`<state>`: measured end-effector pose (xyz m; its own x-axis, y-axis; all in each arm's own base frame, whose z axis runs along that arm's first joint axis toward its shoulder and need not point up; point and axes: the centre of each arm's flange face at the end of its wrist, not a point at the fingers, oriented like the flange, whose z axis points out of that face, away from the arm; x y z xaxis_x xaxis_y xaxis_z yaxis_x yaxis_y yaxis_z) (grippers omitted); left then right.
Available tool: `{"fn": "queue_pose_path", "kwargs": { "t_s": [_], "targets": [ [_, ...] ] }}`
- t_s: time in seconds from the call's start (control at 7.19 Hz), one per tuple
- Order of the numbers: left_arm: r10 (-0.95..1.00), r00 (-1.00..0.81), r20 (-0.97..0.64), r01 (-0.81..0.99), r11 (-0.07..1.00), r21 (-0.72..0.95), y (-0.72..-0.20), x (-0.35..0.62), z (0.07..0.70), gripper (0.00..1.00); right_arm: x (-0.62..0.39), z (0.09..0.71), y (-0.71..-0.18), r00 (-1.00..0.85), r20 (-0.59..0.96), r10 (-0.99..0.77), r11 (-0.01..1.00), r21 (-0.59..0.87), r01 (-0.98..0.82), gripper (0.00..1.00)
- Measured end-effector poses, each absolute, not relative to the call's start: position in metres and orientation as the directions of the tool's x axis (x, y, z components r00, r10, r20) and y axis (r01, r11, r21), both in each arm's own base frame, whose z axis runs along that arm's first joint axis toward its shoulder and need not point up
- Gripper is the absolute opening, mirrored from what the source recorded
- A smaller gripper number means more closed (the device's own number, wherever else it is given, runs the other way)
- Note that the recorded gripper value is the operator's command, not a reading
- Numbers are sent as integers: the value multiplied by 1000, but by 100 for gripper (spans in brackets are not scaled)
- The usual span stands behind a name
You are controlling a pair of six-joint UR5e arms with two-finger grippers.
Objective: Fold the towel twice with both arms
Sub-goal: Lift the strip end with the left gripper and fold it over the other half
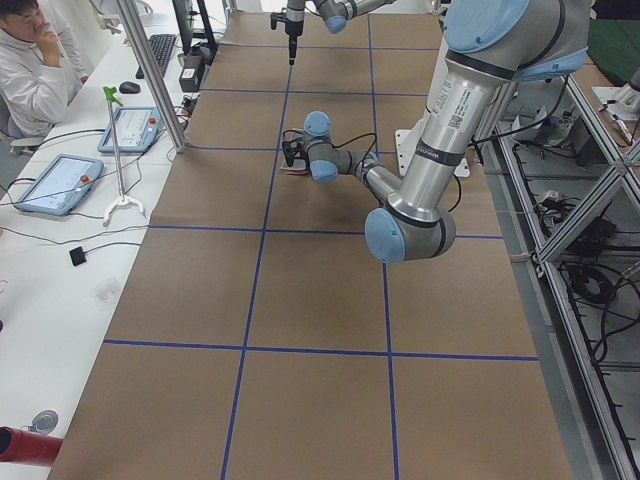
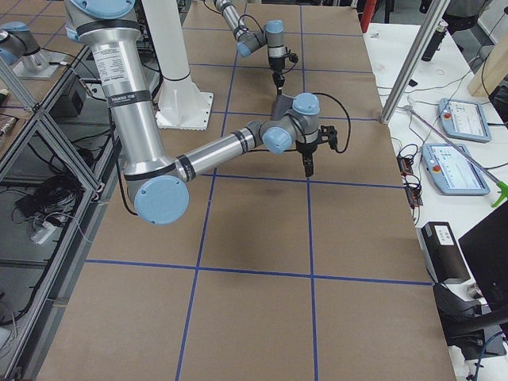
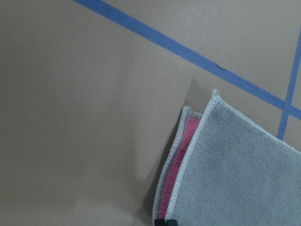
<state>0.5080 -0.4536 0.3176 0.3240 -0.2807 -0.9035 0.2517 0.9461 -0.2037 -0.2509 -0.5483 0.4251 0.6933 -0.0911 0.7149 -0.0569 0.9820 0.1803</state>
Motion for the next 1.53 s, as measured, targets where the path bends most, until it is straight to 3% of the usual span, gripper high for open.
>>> {"fn": "queue_pose_path", "kwargs": {
  "t_s": [0.7,1.11,1.53],
  "targets": [
    [-210,368,-906,245,962,-124,-436,442,362,0,-245,435,-542,699,709,-90,983,176,-52,100],
    [-200,354,-914,245,962,-116,-443,459,328,0,-231,452,-538,712,692,-122,981,194,-21,100],
    [-220,372,-902,248,960,-131,-451,503,254,0,-227,453,-539,711,692,-123,981,195,-20,100]
  ]
}}
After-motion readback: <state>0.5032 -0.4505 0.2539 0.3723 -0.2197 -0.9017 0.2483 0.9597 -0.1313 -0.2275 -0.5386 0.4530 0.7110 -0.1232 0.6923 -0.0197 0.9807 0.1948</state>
